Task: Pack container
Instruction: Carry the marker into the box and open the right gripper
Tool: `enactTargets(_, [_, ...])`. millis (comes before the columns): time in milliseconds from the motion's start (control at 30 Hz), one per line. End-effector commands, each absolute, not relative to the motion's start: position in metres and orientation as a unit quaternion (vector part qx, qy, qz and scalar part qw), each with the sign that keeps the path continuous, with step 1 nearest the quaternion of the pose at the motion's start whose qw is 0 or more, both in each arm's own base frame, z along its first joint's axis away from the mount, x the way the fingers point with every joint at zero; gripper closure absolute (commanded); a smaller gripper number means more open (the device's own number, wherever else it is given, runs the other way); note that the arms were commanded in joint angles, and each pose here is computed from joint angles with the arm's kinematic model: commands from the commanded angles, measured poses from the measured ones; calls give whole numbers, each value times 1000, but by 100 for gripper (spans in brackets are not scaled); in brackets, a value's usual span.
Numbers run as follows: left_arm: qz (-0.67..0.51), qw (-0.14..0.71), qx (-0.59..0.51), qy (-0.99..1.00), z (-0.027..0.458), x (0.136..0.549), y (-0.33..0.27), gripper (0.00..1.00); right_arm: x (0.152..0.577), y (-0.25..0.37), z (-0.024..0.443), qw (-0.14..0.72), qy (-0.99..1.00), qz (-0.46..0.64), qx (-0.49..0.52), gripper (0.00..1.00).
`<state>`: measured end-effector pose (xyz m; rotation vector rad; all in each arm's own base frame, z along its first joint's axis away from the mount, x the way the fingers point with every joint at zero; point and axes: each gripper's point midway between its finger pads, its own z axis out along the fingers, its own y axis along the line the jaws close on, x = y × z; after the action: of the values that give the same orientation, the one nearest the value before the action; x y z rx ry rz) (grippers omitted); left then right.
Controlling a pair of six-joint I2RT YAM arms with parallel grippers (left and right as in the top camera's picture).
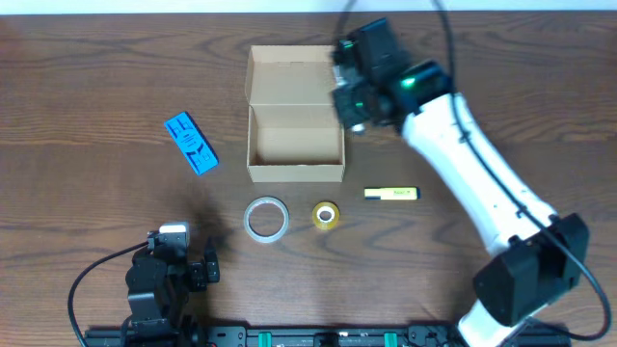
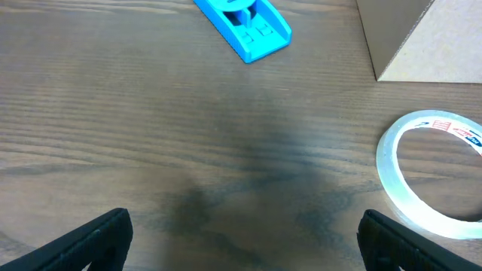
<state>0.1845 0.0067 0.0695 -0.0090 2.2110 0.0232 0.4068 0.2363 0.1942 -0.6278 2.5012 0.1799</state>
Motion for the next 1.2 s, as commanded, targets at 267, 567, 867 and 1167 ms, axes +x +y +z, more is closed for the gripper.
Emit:
enactTargets(267, [14, 441, 5, 898, 62, 183, 7, 5, 397, 305, 139, 261, 870, 19, -418, 99])
enactTargets(567, [14, 441, 5, 898, 62, 183, 7, 5, 397, 304, 75, 199, 875, 1, -441, 99])
enactTargets(867, [14, 441, 5, 898, 62, 183, 7, 5, 400, 307, 74, 206, 873, 2, -441, 62])
enactTargets(1167, [14, 441, 5, 898, 62, 183, 7, 5, 406, 311, 123, 259, 865, 14, -430, 58])
